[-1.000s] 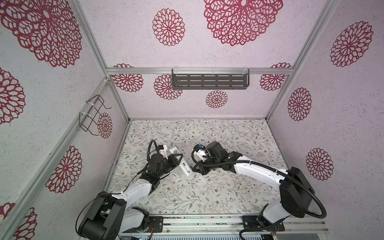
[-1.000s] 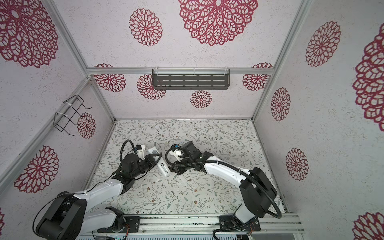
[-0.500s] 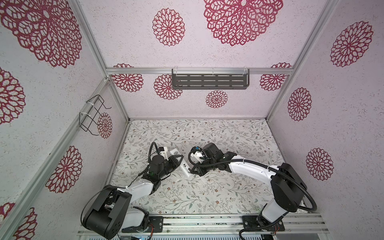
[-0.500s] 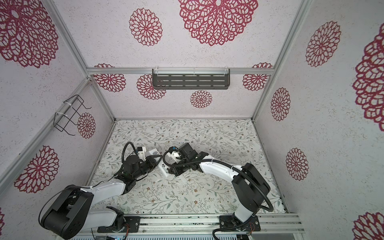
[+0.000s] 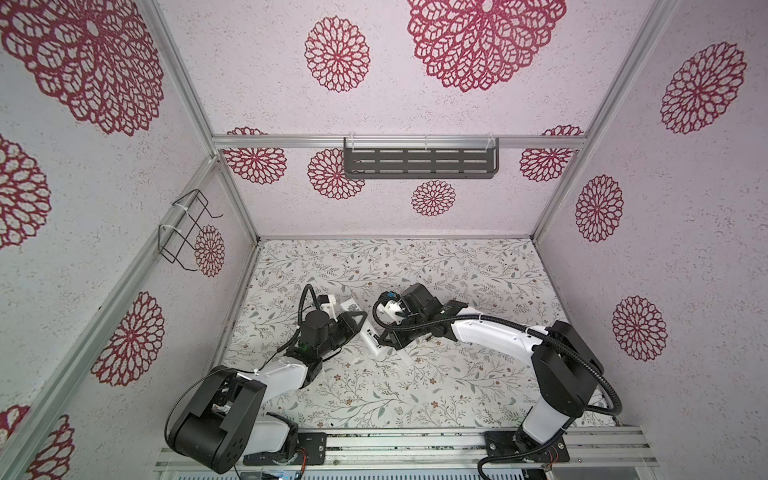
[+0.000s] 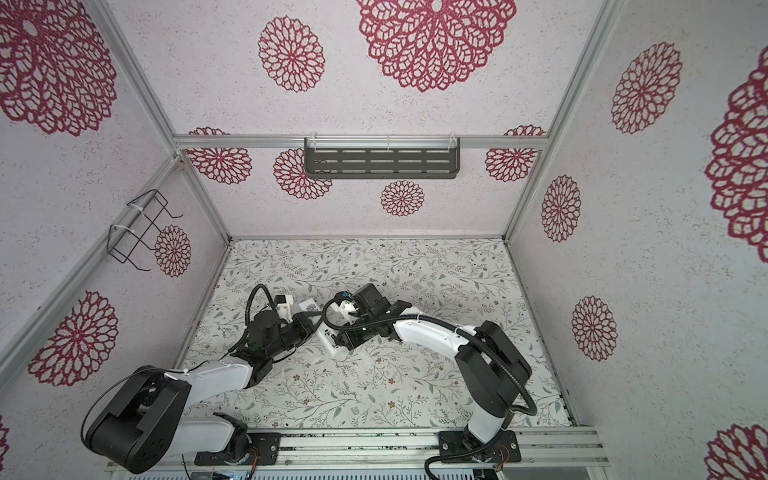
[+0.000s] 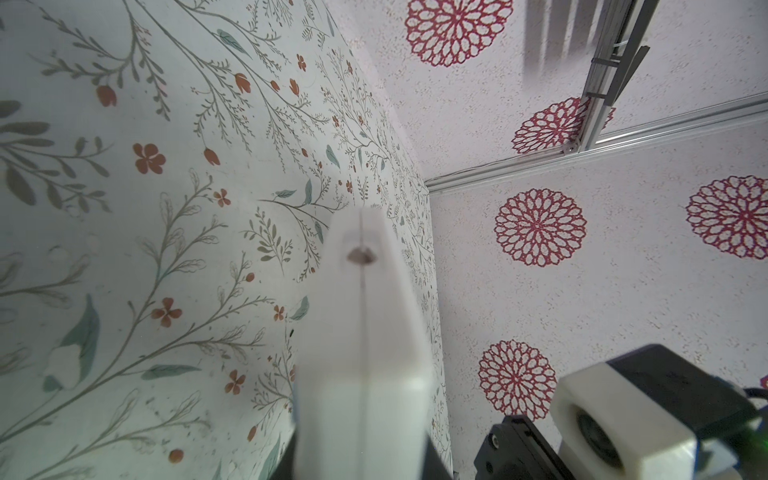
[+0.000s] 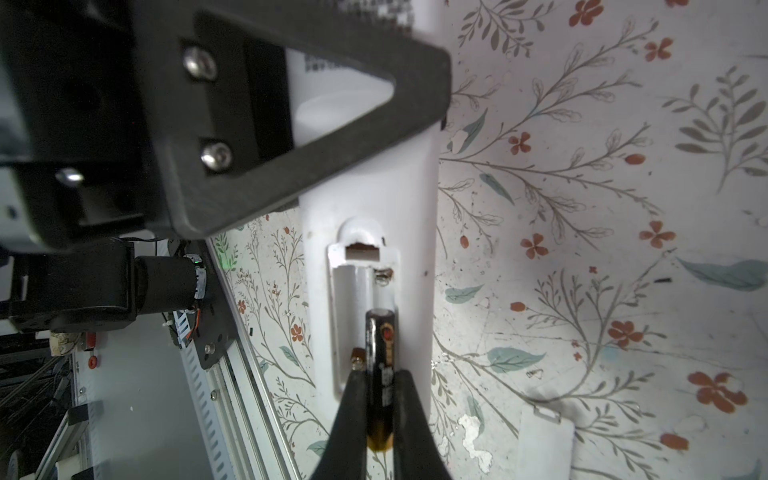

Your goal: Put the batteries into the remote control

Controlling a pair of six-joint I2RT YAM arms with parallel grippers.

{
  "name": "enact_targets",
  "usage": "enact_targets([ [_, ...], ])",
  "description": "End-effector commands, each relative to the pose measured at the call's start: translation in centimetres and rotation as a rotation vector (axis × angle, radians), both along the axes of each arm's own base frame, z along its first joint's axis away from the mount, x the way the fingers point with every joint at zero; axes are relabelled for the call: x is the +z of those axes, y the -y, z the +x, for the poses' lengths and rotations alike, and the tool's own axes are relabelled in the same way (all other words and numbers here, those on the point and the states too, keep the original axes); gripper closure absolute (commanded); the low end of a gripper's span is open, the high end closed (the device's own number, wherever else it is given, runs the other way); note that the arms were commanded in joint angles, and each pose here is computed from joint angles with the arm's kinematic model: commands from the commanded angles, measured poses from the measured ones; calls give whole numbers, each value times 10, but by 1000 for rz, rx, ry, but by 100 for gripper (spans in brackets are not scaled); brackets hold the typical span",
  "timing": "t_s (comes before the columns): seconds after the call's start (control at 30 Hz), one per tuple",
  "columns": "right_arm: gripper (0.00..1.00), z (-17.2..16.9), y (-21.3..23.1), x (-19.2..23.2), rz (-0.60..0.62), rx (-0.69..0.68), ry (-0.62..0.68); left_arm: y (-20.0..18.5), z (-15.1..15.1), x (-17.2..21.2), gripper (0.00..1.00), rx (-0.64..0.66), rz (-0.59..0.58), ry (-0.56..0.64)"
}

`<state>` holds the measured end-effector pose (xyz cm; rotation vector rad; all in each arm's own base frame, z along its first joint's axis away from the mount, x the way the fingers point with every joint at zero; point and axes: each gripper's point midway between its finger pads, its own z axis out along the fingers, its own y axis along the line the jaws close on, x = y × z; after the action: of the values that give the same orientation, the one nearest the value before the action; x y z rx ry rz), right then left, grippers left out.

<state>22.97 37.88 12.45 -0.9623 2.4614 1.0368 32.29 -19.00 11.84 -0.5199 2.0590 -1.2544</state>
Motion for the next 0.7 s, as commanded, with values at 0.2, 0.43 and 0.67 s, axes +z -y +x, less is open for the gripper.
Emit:
enact_targets([
  [0.2, 100, 4, 0, -5, -46, 9, 18, 10, 1, 24, 99, -34, -53, 76],
  [0.43, 100, 7, -2, -5, -43, 2, 19, 10, 1, 23, 99, -34, -52, 75],
  [0.67, 100, 7, -4, -8, -38, -3, 9, 9, -1, 24, 99, -28, -58, 77],
])
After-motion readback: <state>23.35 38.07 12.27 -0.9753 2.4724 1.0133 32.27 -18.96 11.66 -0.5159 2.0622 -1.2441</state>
